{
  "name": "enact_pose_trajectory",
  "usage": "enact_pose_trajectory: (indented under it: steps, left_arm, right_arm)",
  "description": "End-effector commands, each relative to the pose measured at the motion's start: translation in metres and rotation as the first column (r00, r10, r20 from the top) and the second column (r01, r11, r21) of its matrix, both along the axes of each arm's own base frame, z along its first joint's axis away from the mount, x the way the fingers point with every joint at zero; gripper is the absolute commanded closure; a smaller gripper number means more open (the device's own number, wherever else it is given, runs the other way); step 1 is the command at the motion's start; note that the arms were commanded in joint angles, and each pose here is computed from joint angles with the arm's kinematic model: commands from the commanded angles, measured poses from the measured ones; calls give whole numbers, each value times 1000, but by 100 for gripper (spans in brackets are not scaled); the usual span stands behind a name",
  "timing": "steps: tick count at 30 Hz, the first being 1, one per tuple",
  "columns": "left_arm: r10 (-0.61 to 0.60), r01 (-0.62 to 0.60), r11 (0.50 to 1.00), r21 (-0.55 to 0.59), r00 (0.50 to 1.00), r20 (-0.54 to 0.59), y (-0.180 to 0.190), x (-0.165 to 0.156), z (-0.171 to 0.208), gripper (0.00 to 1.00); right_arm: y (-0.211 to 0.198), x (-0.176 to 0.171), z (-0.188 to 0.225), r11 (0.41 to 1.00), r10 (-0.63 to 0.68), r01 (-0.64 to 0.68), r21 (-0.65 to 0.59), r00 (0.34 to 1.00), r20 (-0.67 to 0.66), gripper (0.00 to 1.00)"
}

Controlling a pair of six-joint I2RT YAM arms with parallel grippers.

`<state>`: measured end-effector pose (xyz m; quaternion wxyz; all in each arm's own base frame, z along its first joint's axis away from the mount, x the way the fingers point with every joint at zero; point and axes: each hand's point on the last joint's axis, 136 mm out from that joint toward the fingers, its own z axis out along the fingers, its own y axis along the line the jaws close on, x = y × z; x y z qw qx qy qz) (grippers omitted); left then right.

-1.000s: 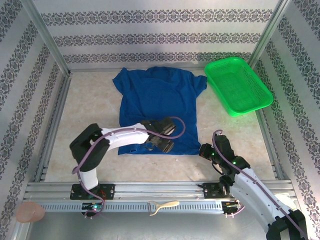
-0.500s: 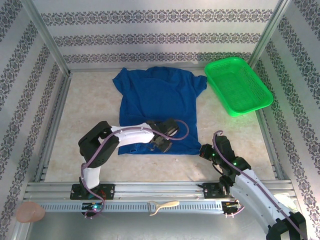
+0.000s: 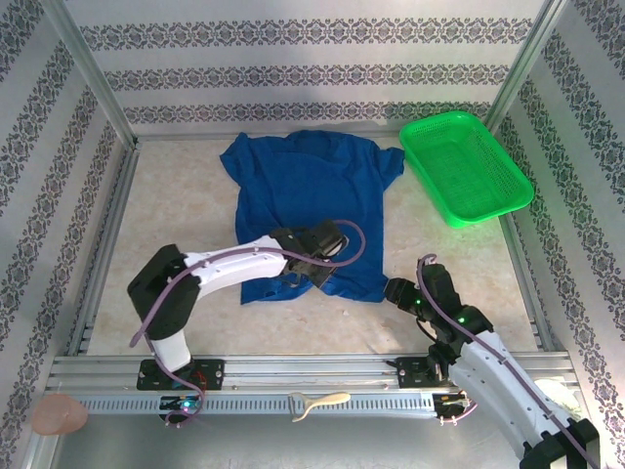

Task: Fold the inside-out t-shirt

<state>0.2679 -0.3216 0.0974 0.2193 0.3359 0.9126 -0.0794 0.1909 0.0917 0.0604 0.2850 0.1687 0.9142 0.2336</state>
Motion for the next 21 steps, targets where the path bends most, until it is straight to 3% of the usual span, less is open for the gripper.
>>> enact_pose_trajectory:
  steps: [1,6,8,10,13,16,21]
  left_arm:
    - [10,-9,999,-51,1000,5,2,-6,33,100]
    - [-2,0,998,-61,1000,-27,4,-15,35,100]
    - [-6,3,998,-56,999,-50,4,-18,28,90]
    - [-7,4,999,-42,997,-77,5,-22,17,73]
    - [8,-9,1000,-7,995,-94,10,-23,0,67]
    - [30,-29,1000,12,996,-86,17,-23,-9,54]
    - [62,-59,996,64,997,-53,32,-21,-22,48]
  right_arm:
    - [11,0,29,998,50,-52,40,998,46,49]
    - [27,2,64,990,88,-99,102,990,113,45]
    - [32,4,67,989,104,-115,91,988,117,45]
    - [36,6,66,989,118,-127,69,986,119,45]
    - [41,8,58,990,137,-141,25,984,110,45]
    - [44,9,46,989,148,-146,-25,985,95,43]
    - [49,6,30,986,160,-157,-48,985,67,43]
